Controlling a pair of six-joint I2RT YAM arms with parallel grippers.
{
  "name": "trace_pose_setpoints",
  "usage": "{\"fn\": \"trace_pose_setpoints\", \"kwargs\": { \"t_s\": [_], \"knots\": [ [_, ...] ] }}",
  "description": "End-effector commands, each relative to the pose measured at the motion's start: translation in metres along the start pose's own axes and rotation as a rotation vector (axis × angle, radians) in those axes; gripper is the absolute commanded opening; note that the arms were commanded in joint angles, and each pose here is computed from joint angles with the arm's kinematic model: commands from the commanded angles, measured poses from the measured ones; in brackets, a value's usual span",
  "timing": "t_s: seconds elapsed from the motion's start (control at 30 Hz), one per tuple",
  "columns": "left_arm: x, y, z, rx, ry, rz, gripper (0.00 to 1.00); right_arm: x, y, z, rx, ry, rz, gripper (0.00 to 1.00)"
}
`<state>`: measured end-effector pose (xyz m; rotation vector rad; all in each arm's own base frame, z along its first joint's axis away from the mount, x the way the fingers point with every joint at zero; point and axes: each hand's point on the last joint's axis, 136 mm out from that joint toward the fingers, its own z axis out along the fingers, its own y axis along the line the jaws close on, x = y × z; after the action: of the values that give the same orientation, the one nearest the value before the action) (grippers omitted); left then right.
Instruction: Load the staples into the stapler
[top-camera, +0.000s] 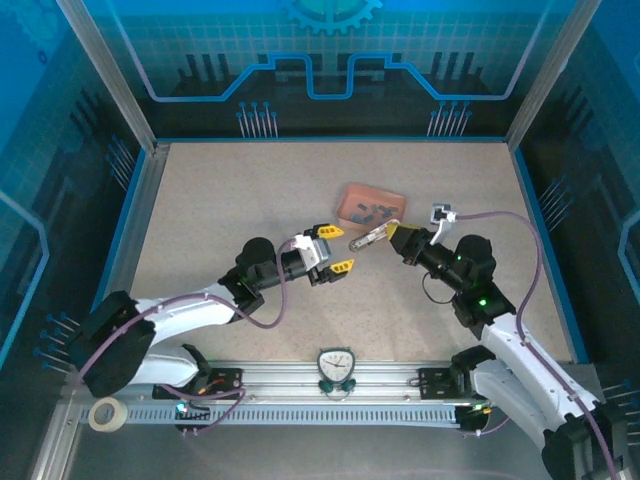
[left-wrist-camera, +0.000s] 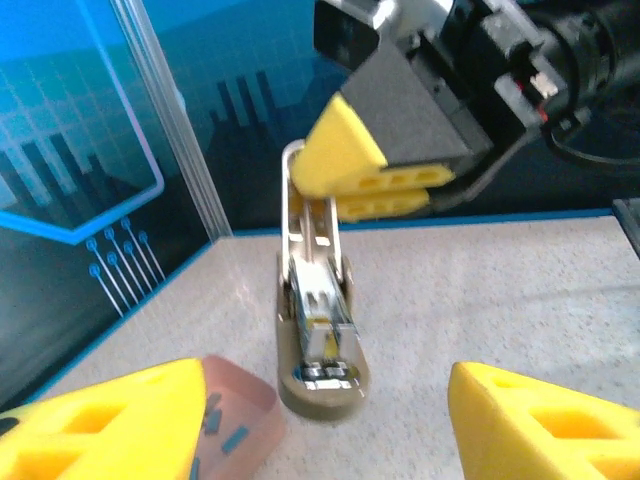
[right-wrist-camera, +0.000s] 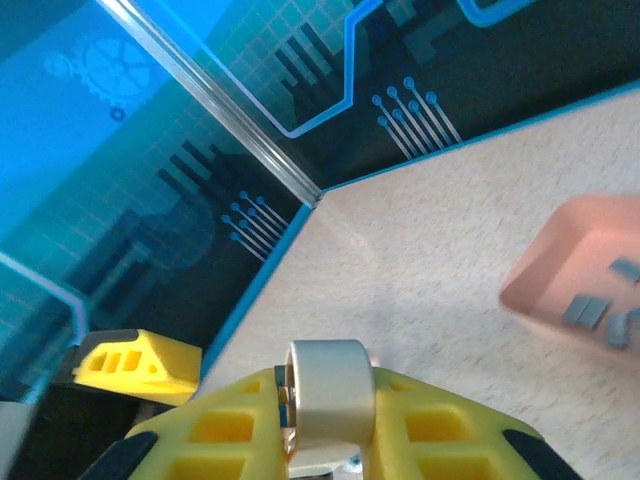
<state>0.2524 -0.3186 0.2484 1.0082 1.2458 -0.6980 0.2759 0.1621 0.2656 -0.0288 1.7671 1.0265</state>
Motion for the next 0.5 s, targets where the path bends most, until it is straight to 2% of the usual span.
{"fn": "trace_pose_setpoints", "kwargs": {
  "t_s": [0.0, 0.17, 0.33, 0.47],
  "knots": [
    [0.000, 0.003, -0.003, -0.009, 0.111, -0.089, 0.69, -0.008, 0.008, -0.001, 0.008, 0.023, -0.277, 0.18],
    [0.012, -0.007, -0.003, 0.056, 0.271, -0.221, 0.70, 0.004, 0.029, -0.001, -0.143, 0.049, -0.534, 0.17],
    [0.018, -0.021, 0.000, 0.137, 0.336, -0.358, 0.71, 0.018, 0.044, -0.006, -0.268, 0.067, -0.695, 0.17],
    [0.020, -0.028, 0.007, 0.191, 0.355, -0.436, 0.71, 0.020, 0.060, -0.010, -0.368, 0.041, -0.755, 0.17]
  ]
}}
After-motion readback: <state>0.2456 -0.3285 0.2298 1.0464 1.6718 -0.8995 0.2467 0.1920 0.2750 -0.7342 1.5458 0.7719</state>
